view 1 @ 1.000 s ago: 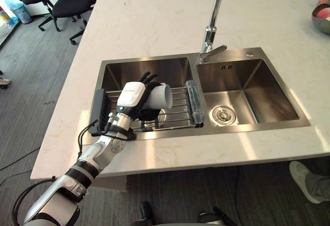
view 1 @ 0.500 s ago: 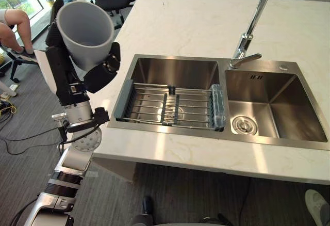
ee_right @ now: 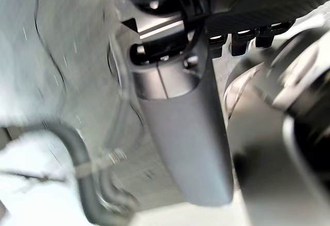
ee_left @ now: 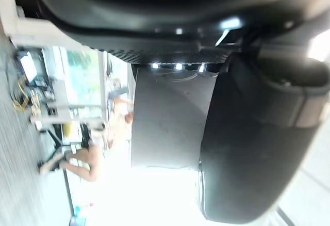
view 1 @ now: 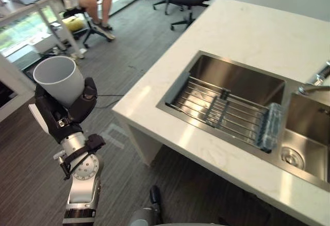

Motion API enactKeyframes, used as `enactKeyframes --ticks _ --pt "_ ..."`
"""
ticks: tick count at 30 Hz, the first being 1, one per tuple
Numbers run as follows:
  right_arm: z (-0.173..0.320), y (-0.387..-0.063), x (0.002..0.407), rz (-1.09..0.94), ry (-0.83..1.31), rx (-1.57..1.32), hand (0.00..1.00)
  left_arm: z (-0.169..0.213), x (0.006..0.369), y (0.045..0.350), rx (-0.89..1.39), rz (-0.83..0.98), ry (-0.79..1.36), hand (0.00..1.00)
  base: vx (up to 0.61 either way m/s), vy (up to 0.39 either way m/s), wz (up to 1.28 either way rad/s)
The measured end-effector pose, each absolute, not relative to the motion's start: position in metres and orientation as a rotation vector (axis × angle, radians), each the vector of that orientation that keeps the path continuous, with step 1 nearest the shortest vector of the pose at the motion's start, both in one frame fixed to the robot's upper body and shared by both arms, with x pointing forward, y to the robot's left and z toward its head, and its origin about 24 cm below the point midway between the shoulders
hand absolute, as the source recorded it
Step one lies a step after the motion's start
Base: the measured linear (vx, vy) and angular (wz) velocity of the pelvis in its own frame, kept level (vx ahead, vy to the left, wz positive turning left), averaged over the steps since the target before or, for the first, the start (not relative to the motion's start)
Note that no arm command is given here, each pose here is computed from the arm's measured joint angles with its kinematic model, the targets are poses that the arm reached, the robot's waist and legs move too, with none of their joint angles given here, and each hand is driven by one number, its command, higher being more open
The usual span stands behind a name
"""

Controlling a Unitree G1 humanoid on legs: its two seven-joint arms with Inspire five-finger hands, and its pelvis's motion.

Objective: Walk over to the sink, pick up the cup, carry it to the dishwasher, place the cup inside the dishwasher, then close the dishwasher door

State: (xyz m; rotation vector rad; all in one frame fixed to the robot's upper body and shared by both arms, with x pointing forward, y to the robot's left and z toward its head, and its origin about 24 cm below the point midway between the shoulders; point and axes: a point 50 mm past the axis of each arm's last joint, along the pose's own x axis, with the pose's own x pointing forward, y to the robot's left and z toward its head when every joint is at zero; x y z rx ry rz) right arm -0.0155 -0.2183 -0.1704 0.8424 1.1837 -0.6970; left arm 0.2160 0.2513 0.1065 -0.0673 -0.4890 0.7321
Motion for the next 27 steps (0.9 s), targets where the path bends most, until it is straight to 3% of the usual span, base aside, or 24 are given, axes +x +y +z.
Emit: enactKeyframes --ticks 2,5,9,12,15,19,24,27 --pt "-0.165 -0.241 -0.014 -0.732 1.162 0.799 1.0 0.096 0.203 0.26 -0.043 0.754 -0.435 0.0 -0.08 0.1 0.87" --pt "-0.168 -0.229 0.0 -0.688 1.15 0.828 1.0 0.105 0.218 0.263 -0.03 0.722 -0.469 0.0 -0.19 -0.046 2.36" --pt "-0.163 -0.244 -0.008 -0.706 1.147 0.779 1.0 0.106 0.214 0.279 0.074 0.669 -0.432 0.0 -0.06 0.123 1.32" --pt "-0.158 -0.264 -0.022 -0.771 1.144 0.718 1.0 0.141 0.213 0.288 0.214 0.55 -0.51 0.0 -0.02 0.438 1.34" --pt "-0.162 -0.254 -0.029 -0.883 1.142 0.737 1.0 0.161 0.206 0.301 0.305 0.528 -0.547 0.0 -0.03 0.514 1.05" --pt "-0.164 -0.242 -0.038 -0.945 1.111 0.831 1.0 0.146 0.21 0.301 0.203 0.503 -0.504 0.0 0.05 0.284 1.99" --pt "-0.167 -0.228 -0.026 -0.791 1.134 0.755 1.0 0.104 0.209 0.292 0.107 0.495 -0.341 0.0 0.11 0.034 1.54" --pt "-0.169 -0.223 0.005 -0.672 1.128 0.723 1.0 0.088 0.207 0.273 0.057 0.442 -0.291 0.0 0.07 -0.165 0.63"
